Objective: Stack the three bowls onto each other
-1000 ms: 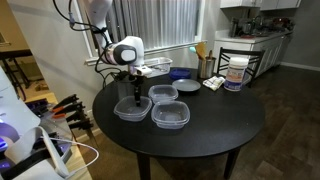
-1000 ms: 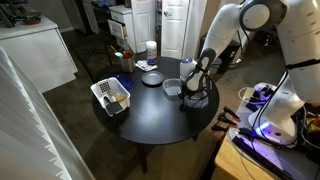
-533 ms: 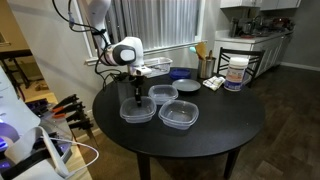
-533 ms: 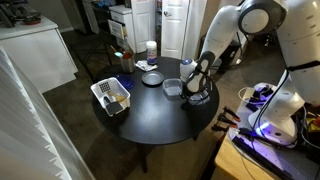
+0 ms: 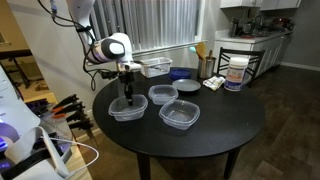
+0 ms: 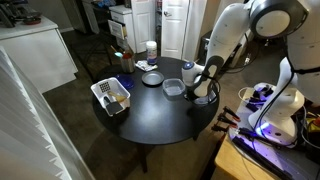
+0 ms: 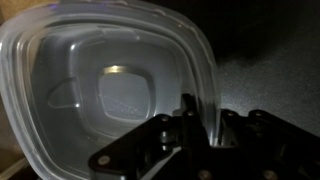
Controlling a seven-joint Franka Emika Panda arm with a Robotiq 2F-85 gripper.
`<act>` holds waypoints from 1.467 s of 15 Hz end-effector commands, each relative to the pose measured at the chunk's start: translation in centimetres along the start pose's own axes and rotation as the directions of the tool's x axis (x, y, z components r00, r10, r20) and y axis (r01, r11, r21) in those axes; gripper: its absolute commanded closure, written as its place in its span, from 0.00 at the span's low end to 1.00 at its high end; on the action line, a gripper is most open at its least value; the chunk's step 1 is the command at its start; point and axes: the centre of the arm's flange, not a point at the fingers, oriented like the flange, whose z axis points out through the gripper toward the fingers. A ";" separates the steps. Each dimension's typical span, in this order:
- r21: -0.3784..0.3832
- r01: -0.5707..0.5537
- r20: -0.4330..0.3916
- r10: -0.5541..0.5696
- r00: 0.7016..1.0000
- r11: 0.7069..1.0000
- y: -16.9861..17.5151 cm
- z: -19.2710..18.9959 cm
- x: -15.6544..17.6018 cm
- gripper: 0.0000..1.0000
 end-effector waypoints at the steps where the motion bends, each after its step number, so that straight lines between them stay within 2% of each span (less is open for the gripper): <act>1: 0.041 -0.016 -0.033 0.017 0.999 0.999 1.9 -4.7 -0.1 0.99; 6: 0.166 -0.117 -0.006 0.120 0.993 0.979 2.3 -10.0 6.4 0.99; 10: 0.250 -0.217 0.023 0.219 0.976 0.944 2.5 -13.4 13.0 0.99; 13: 0.306 -0.247 0.012 0.256 0.967 0.919 1.7 -14.9 16.5 0.99; 15: 0.326 -0.255 -0.003 0.271 0.963 0.910 0.3 -14.8 18.2 0.99; 18: 0.333 -0.237 -0.011 0.256 0.967 0.913 -2.1 -13.7 19.9 0.99; 22: 0.348 -0.201 -0.009 0.218 0.976 0.916 -5.1 -11.5 20.4 0.99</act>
